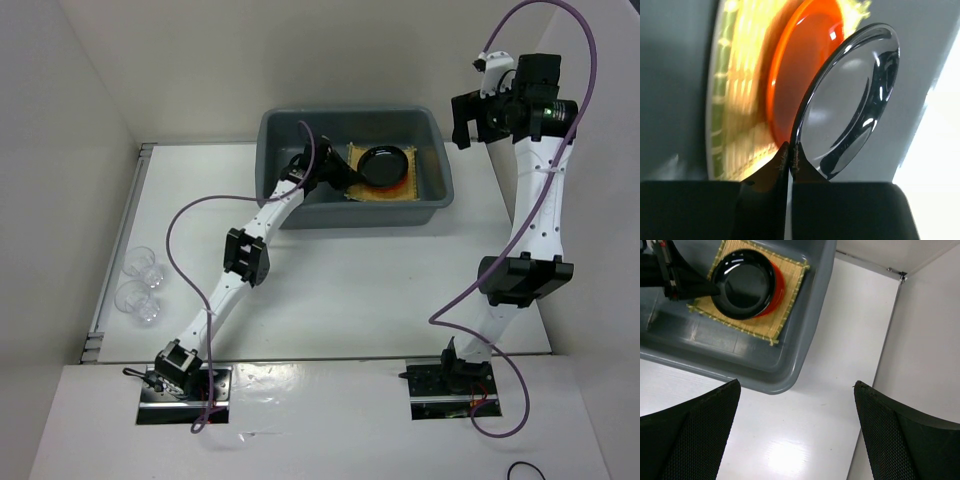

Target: Place the mixed dishes into the plastic bin

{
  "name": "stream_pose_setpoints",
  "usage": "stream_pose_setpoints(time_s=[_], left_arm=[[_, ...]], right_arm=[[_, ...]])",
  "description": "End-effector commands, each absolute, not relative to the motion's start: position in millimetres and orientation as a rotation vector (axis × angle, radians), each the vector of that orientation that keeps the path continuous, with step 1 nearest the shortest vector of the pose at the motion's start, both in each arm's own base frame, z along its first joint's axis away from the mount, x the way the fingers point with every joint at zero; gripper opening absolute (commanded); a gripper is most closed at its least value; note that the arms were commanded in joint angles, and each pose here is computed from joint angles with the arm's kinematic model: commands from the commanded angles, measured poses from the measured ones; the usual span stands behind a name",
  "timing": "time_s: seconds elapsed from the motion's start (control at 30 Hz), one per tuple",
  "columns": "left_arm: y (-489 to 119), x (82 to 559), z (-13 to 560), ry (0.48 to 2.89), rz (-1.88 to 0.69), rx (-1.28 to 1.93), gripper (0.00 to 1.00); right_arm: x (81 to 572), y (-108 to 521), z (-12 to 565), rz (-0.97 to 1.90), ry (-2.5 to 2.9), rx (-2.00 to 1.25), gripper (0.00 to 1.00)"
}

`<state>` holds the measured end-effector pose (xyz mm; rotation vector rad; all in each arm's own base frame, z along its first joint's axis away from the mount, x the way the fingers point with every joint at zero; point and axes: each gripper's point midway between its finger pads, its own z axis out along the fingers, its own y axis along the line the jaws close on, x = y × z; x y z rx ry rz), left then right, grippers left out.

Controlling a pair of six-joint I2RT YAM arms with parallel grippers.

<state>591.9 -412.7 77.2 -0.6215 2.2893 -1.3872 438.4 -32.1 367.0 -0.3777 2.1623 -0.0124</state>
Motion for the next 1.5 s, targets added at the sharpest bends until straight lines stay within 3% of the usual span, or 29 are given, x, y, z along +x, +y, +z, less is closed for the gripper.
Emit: stream_pose_setpoints(time_s=[0.0,0.07,0.13,0.27,0.3,0.37,0.53,0.57,0.6,0.67,0.77,0.87,0.9,1.0,1.03,1.07,1.1,1.17,1.27,1.47], left_arm=[[-413.3,607.0,107.6,2.152,-1.467,-0.587,0.01],[-413.4,607.0,101.5,2.161,-1.467,-0.603,0.19],[-413.8,607.7,103.3,2.152,-1.472,-0.598,0.25],[-414.0,608.3,126.5,2.114,-1.487,-0.563,0.64],[-412.7,609.0,148.5,2.079,-1.489,-0.54,0.84],[-406.5,611.4,181.1,2.022,-1.508,-0.516,1.0],[-357.7,601.0,350.6,1.73,-1.323,-0.327,1.0],[-345.4,595.1,363.3,1.737,-1.232,-0.31,1.0],[-316.6,584.8,413.2,1.647,-1.102,-0.323,1.0],[-266.2,561.7,433.8,1.681,-0.779,-0.291,1.0],[-164.3,542.3,396.6,1.849,-0.404,-0.529,1.0],[-110.3,510.7,361.4,2.033,-0.263,-0.624,1.0],[-108.2,505.1,311.2,2.206,-0.157,-0.62,1.0],[-78.1,470.0,327.1,2.128,-0.055,-0.75,1.0],[-62.5,447.7,255.7,2.276,0.058,-0.776,1.0],[-61.2,435.9,305.9,2.088,-0.177,-0.803,1.0],[-19.3,425.5,290.8,2.048,-0.21,-0.897,1.0],[9.1,381.3,242.2,2.097,-0.288,-0.996,1.0],[48.9,343.2,193.2,2.31,-0.056,-1.013,1.0],[102.9,307.1,172.6,2.316,0.168,-1.07,1.0]], right_arm=[[430.4,-36.0,391.5,-0.063,2.091,-0.349,0.98],[429.6,-35.9,393.1,-0.066,2.084,-0.349,0.98],[429.8,-35.9,389.7,-0.063,2.093,-0.349,0.98],[429.8,-35.9,389.7,-0.063,2.093,-0.349,0.98],[429.8,-35.9,389.7,-0.063,2.093,-0.349,0.98],[427.3,-34.0,393.6,-0.056,2.082,-0.354,0.98],[421.5,-31.3,399.0,-0.049,2.067,-0.36,0.98],[419.1,-29.1,399.6,-0.038,2.064,-0.366,0.98],[419.1,-26.4,399.8,-0.022,2.06,-0.375,0.98],[410.1,-21.4,408.7,-0.005,2.038,-0.387,0.98],[403.2,-11.5,411.8,0.054,2.025,-0.394,0.98],[398.5,-0.8,405.4,0.12,2.031,-0.437,0.98],[396.7,2.3,404.1,0.141,2.034,-0.446,0.98],[394.9,15.2,397.4,0.234,2.037,-0.471,0.98],[389.3,23.1,396.0,0.286,2.036,-0.492,0.98],[388.3,27.1,393.3,0.32,2.041,-0.491,0.98],[387.5,30.1,394.1,0.339,2.034,-0.5,0.98],[385.9,36.1,388.1,0.392,2.045,-0.505,0.98],[376.8,41.6,381.4,0.435,2.061,-0.512,0.98],[353.4,51.0,377.3,0.489,2.062,-0.527,0.98]])
